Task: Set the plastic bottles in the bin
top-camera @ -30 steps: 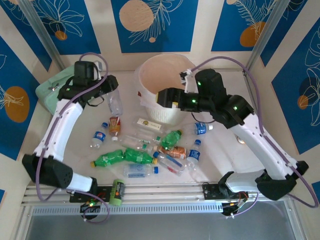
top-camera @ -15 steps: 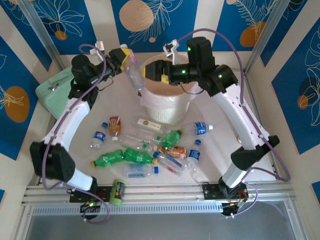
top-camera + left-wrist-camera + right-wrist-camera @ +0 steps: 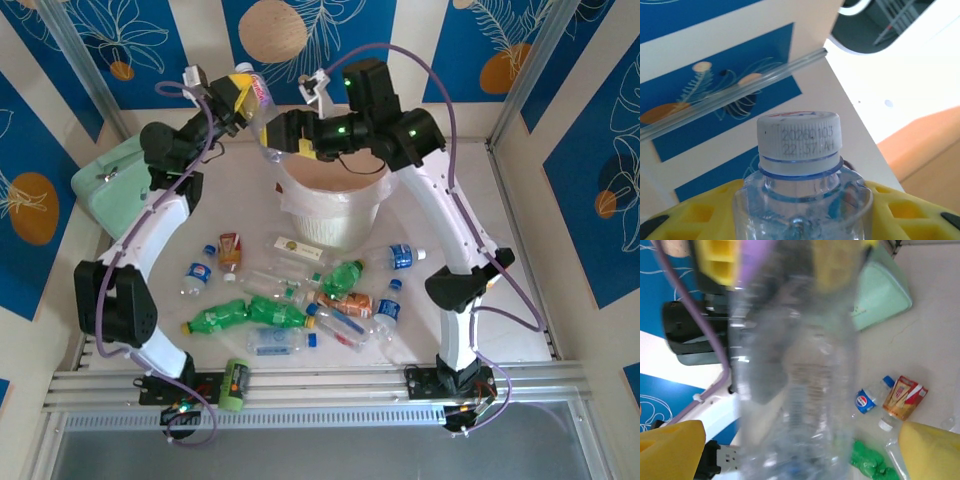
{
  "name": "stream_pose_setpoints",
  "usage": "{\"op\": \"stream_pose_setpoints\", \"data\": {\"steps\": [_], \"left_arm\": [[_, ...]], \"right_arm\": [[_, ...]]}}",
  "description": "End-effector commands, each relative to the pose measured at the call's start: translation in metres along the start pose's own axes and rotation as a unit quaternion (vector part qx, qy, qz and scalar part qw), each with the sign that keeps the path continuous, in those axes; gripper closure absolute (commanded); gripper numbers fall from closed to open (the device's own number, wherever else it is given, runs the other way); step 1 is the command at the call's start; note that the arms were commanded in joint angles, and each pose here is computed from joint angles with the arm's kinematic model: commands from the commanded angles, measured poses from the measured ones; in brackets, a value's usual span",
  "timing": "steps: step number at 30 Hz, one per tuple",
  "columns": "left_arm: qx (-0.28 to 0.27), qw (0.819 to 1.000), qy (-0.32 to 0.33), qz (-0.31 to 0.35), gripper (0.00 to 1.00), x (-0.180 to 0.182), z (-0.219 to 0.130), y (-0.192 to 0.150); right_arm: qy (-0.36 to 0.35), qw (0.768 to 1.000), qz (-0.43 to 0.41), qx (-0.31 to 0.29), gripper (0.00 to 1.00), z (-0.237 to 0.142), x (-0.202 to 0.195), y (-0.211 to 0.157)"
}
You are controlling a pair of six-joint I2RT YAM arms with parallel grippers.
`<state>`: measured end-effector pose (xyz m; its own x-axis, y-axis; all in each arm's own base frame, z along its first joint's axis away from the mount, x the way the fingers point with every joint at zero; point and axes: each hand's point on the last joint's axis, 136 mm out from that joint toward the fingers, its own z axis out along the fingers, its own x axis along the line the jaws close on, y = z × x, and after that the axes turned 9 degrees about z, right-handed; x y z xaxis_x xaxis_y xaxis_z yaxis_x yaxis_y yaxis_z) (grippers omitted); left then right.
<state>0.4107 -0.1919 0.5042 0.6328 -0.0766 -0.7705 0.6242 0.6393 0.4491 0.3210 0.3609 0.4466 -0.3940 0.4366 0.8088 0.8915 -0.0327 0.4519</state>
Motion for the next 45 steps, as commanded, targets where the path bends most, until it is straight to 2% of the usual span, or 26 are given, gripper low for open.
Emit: {"op": "stream_pose_setpoints", "data": {"steps": [1, 7, 17, 20, 26, 34, 41, 45], "left_arm": [[0.001, 0.999, -0.05, 0.008, 0.61, -0.026, -0.006, -0.004], [0.007, 0.998, -0.062, 0.005, 0.61, -0.031, -0.002, -0.012], [0.004, 0.999, -0.052, -0.011, 0.61, -0.024, -0.006, -0.026], [0.001, 0.999, -0.053, -0.012, 0.61, -0.024, -0.004, -0.024], [0.005, 0.998, -0.067, -0.01, 0.6, -0.033, 0.003, -0.024], [0.013, 0.998, -0.056, -0.012, 0.59, -0.025, 0.006, -0.031], [0.024, 0.999, -0.033, 0.005, 0.43, -0.02, 0.01, -0.034], [0.025, 0.999, 0.003, 0.023, 0.23, -0.009, 0.008, -0.036]], "right_arm": [[-0.01, 1.0, 0.023, -0.015, 0.01, -0.01, -0.006, 0.002], [0.042, 0.999, 0.007, 0.004, 0.02, 0.0, 0.016, -0.003], [0.102, 0.995, 0.0, 0.02, 0.16, 0.007, 0.04, 0.003], [0.105, 0.994, 0.004, 0.026, 0.22, 0.011, 0.04, 0.002], [0.094, 0.995, 0.013, 0.03, 0.25, 0.018, 0.032, 0.001], [0.089, 0.996, 0.008, 0.025, 0.4, 0.018, 0.033, 0.0], [0.068, 0.998, 0.008, 0.003, 0.44, 0.011, 0.028, 0.002], [0.051, 0.999, 0.006, -0.01, 0.46, 0.008, 0.023, 0.005]]}}
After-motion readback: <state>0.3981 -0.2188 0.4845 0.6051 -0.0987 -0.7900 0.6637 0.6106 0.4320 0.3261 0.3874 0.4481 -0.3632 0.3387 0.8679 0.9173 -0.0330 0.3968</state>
